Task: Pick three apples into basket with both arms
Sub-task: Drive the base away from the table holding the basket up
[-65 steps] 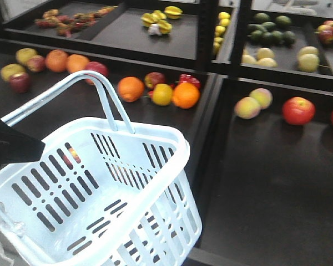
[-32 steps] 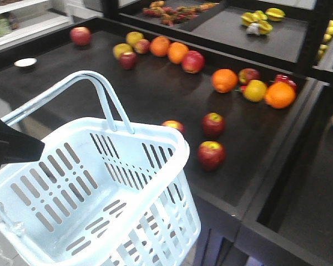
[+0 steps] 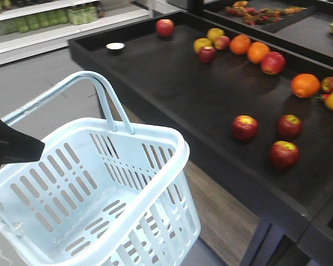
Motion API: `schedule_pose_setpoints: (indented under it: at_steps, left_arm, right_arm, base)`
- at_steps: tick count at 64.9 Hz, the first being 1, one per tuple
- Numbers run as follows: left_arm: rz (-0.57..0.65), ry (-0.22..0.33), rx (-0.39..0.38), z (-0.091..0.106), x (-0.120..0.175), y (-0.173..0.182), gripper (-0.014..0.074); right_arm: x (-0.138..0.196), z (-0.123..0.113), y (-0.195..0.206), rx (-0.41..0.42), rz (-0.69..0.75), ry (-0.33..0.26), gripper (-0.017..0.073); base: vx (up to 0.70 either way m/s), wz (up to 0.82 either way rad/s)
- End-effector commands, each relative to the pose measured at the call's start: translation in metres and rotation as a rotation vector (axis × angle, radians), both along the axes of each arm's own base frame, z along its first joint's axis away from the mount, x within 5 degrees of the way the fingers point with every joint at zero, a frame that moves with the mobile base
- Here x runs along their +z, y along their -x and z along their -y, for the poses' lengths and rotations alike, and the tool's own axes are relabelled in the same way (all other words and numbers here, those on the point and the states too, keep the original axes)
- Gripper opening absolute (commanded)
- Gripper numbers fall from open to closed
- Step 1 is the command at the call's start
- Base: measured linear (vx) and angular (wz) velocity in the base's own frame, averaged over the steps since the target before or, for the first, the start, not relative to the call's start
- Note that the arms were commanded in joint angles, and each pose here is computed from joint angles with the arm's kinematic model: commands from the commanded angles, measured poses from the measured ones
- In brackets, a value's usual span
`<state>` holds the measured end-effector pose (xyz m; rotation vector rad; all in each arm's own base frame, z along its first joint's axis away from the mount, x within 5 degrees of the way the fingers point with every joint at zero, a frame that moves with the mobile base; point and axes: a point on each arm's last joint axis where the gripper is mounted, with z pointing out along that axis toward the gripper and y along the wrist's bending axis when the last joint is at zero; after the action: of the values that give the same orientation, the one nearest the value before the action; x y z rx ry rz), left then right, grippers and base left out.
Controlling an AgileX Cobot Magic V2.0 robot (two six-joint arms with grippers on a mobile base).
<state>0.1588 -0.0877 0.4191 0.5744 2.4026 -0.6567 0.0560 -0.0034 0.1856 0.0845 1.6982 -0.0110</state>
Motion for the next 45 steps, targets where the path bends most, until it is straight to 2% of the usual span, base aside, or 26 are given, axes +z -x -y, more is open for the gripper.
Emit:
schedule_pose_setpoints:
  at_steps: [1,45]
  left_arm:
    - [0.065,0.085,0.017,0.0024,0.0146,0.0029,-0.0008]
    - [0.065,0.085,0.017,0.0024,0.0146,0.0029,-0.0008]
  right_arm:
    - [0.0033,0.0003,-0.0002,-0.005,0.070,0.011,-0.0004]
    - [0.0034,0.0003,-0.0003,-0.005,0.071,0.011,-0.0004]
  base:
    - [-0.12,0.51]
    - [-0.10,0.47]
